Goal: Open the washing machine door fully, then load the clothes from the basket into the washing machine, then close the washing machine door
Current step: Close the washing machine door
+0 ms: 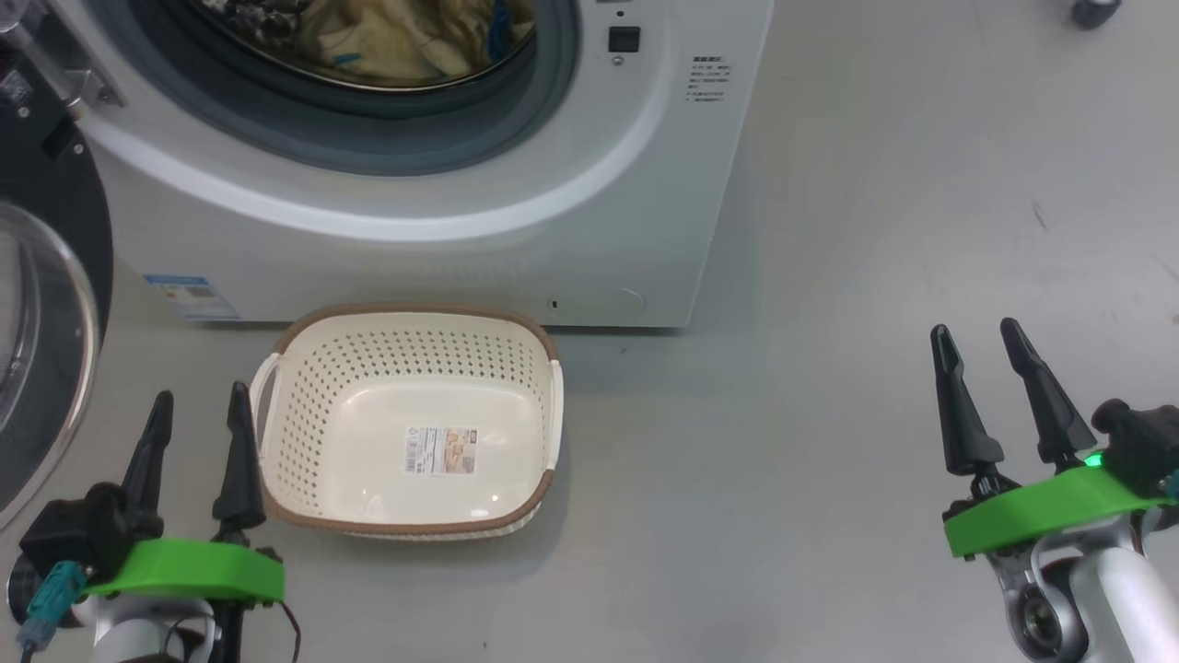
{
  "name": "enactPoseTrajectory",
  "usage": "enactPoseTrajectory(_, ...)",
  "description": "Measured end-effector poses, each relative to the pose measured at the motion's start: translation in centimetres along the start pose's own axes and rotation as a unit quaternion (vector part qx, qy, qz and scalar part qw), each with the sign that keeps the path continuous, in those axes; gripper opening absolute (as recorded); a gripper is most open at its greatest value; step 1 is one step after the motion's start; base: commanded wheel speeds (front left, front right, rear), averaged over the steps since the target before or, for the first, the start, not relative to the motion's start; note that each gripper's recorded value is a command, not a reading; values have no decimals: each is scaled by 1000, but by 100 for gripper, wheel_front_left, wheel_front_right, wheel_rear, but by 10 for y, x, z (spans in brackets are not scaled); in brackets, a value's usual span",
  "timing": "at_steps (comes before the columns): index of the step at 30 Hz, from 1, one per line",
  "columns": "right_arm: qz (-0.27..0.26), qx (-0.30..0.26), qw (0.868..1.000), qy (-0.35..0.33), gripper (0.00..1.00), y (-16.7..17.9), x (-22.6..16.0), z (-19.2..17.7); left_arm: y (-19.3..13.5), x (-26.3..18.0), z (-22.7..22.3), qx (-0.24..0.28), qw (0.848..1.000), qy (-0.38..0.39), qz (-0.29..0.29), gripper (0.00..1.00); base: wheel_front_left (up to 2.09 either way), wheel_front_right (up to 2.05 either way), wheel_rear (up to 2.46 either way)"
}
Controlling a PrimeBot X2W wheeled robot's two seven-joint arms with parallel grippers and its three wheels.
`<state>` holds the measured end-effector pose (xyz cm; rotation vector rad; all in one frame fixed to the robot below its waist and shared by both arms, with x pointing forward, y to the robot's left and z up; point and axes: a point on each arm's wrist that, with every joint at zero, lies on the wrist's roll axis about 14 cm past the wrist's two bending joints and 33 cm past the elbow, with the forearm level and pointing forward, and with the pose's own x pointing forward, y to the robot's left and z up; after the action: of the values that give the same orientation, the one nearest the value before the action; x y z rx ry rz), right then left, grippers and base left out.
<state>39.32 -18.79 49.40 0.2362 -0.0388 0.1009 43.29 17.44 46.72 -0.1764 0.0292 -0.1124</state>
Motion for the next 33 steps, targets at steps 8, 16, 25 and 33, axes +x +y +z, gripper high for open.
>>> enactPoseTrajectory(8,66,1,998,12,100,37,17,-10,26,-22,12,-11,999,-15,47,100,0,0,0)
enactPoseTrajectory(16,145,0,989,27,100,83,32,-22,60,-62,20,-21,993,-28,115,100,0,0,0)
enactPoseTrajectory(25,240,0,970,46,100,143,39,-37,100,-119,24,-27,978,-37,202,100,0,0,0)
enactPoseTrajectory(33,302,3,952,55,100,186,41,-44,119,-158,29,-27,966,-49,253,100,0,0,0)
